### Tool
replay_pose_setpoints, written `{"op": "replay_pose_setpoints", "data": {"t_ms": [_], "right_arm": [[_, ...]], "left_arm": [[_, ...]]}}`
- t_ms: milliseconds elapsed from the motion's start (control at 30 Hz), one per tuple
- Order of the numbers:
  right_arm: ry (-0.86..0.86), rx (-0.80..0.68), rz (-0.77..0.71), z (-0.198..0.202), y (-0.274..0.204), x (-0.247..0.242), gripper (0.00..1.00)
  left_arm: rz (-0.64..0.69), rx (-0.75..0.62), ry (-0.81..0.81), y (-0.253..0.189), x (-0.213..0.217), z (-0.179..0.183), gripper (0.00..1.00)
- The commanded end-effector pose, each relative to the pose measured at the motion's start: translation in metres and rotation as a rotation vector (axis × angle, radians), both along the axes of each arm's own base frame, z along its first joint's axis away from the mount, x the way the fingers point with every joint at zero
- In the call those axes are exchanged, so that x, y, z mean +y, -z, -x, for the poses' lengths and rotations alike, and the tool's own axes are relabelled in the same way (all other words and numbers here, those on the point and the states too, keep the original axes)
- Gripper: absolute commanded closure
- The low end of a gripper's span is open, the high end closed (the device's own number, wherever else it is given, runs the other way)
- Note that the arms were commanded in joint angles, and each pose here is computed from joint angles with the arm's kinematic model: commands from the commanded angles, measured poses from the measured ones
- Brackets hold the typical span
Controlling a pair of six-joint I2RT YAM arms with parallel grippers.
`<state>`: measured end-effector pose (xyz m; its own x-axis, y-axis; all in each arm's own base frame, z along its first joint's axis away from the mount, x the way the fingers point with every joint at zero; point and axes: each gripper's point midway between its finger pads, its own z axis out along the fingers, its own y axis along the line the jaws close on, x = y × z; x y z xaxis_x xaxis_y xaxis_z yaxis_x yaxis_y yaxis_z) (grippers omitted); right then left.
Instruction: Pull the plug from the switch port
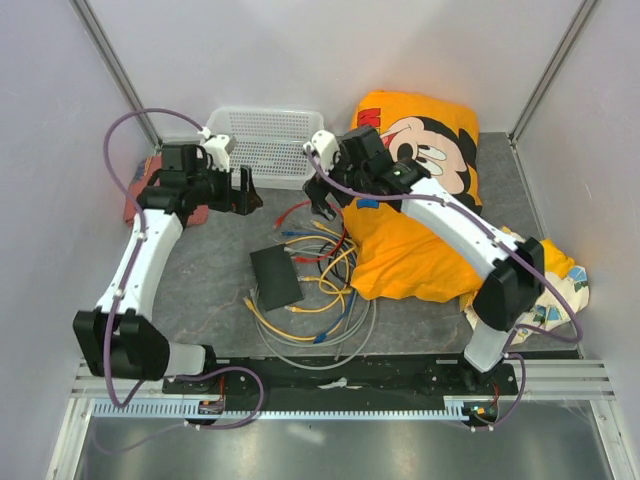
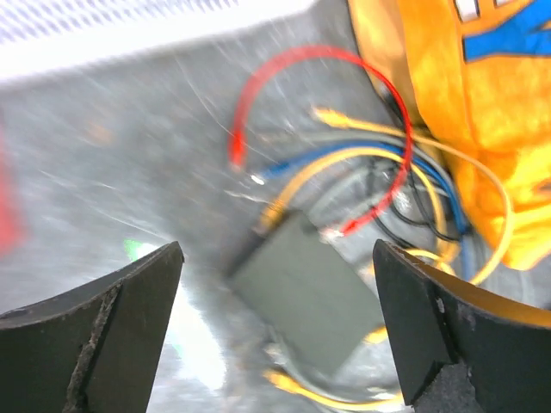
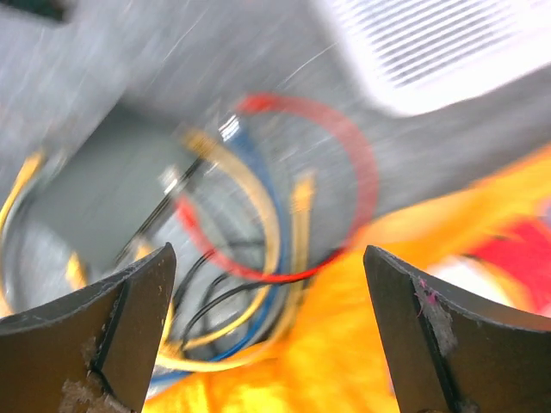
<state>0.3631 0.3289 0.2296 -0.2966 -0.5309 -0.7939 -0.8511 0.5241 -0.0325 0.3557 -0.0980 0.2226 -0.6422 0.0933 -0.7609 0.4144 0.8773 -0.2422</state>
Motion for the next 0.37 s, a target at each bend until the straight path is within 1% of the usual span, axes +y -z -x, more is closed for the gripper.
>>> {"op": "replay_pose_setpoints", "data": {"t_ms": [0, 33, 67, 133, 167, 200, 267, 300, 333], "right_arm": [[0.317, -0.255, -0.096, -0.042, -0.082, -0.035, 0.02], [0.376, -0.267, -0.112, -0.043, -0.089, -0.043, 0.02], [0.413, -0.274, -0.113, -0.046, -0.091, -0.049, 0.02], [0.498, -0.272, -0.084, -0.047, -0.082, -0.064, 0.02], [0.522, -0.255, -0.08, -0.045, -0.076, -0.067, 0.02], [0.53, -0.231, -0.044, -0.041, -0.057, -0.072, 0.02], [0.515, -0.202, -0.04, -0.032, -0.045, -0.074, 0.02], [0.478, -0.172, -0.037, -0.022, -0.034, -0.073, 0.02], [0.464, -0.161, -0.034, -0.018, -0.031, -0.073, 0.02]], "left_arm": [[-0.203, -0.184, -0.012, -0.05, 0.032, 0.006, 0.01], [-0.197, -0.225, -0.023, -0.065, 0.033, 0.012, 0.01], [-0.188, -0.233, -0.037, -0.069, 0.033, 0.014, 0.01], [-0.171, -0.255, -0.068, -0.075, 0.035, 0.02, 0.01], [-0.147, -0.243, -0.102, -0.073, 0.035, 0.021, 0.01], [-0.145, -0.21, -0.123, -0.059, 0.037, 0.024, 0.01], [-0.117, -0.197, -0.152, -0.052, 0.037, 0.029, 0.01], [-0.12, -0.171, -0.167, -0.039, 0.04, 0.033, 0.01], [-0.116, -0.17, -0.187, -0.037, 0.042, 0.035, 0.01]]}}
